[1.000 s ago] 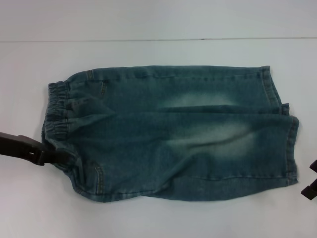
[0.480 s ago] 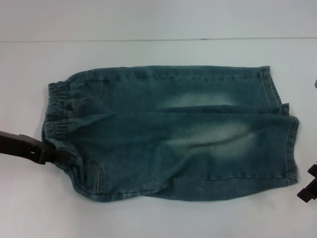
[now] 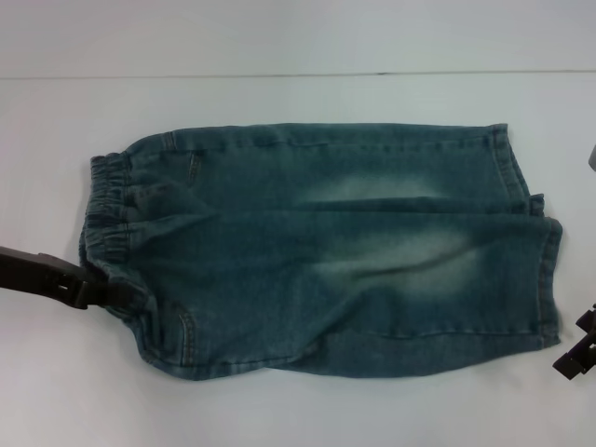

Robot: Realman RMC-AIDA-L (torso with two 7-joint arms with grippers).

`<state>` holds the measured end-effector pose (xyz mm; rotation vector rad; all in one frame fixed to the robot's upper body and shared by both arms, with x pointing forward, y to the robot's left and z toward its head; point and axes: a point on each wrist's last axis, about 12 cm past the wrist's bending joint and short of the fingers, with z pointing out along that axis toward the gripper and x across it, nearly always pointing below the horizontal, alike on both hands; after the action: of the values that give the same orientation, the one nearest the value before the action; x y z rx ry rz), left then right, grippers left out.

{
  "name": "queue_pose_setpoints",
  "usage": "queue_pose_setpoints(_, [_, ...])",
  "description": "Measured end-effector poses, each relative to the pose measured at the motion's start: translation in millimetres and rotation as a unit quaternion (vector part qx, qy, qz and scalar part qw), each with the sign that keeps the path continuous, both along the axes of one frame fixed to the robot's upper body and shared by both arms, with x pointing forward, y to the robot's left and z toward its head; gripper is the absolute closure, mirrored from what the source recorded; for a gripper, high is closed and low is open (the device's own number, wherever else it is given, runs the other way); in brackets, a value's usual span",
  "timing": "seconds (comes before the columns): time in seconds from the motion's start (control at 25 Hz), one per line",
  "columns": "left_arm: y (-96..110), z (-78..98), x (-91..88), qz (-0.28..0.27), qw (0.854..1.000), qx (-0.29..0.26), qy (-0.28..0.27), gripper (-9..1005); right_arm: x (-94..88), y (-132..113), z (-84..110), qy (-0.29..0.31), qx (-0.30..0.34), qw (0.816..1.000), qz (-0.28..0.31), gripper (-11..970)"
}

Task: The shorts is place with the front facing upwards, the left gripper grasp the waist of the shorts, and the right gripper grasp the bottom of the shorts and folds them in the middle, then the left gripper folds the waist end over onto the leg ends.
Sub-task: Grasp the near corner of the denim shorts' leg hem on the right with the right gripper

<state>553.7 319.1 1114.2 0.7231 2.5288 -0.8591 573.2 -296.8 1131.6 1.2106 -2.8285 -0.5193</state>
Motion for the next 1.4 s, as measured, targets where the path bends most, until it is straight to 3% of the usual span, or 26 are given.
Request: queue_pose_setpoints(1.4, [-5,0.0,1.4,-0.004,1.000,0.001,-0.003,954,5.4,7,-13.0,-0.008,0.011,1.000,-0.012,10])
